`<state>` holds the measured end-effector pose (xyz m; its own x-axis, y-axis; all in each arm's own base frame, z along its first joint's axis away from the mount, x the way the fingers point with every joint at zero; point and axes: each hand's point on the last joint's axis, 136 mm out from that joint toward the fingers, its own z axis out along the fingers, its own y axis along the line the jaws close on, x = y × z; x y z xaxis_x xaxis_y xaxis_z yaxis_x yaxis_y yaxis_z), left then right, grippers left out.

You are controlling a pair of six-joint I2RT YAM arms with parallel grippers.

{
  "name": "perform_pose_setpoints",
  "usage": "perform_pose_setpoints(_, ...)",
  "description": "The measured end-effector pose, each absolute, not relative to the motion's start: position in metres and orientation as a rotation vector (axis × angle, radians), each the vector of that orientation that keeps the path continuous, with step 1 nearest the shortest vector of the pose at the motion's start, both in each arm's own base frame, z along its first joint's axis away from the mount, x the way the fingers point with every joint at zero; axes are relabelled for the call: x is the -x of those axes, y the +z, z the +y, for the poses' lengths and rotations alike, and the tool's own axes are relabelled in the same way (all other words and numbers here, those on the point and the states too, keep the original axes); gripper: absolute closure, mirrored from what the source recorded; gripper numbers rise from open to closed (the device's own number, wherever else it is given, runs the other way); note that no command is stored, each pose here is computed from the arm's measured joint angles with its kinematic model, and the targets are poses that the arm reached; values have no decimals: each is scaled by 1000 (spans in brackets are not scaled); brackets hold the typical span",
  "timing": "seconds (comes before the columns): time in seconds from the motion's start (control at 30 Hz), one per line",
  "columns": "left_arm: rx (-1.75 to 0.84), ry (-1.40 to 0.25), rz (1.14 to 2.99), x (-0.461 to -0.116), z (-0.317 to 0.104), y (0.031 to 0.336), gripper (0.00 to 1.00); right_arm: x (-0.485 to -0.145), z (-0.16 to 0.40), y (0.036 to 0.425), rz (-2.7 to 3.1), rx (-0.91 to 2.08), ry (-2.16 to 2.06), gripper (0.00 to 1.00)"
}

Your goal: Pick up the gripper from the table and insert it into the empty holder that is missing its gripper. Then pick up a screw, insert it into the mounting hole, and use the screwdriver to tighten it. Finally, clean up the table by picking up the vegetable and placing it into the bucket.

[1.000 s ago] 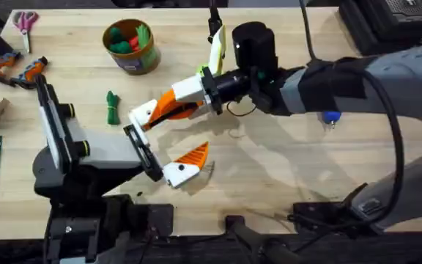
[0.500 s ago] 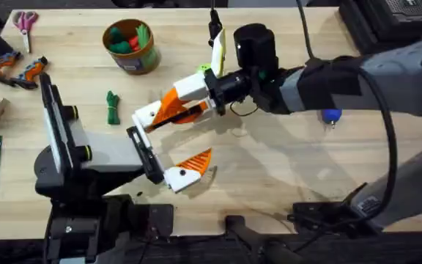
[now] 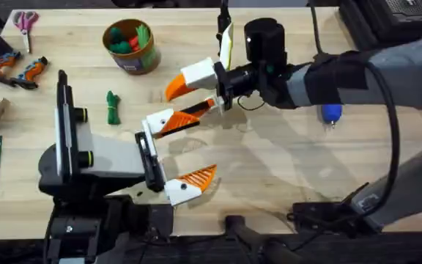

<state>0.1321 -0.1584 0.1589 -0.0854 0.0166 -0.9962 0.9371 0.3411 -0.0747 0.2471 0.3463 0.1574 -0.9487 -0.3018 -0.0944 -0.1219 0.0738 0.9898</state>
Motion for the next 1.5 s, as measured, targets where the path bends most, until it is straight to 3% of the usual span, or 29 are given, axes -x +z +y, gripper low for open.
perform_pose_setpoints(0.4,-932,-992,1434,-132,-158,159,15,-238,335,156,-2131,-500,-1992,9)
perform_pose_setpoints(1.07,-932,-992,1434,-132,-158,159,15,-306,281,114,-2528,-332,-1952,10)
perform_pose_setpoints(1.27,-932,-992,1434,-132,-158,159,15,-321,258,102,-2718,-223,-1646,9)
perform_pose_setpoints(1.5,-932,-992,1434,-132,-158,159,15,-340,244,135,-3023,-576,-1174,9)
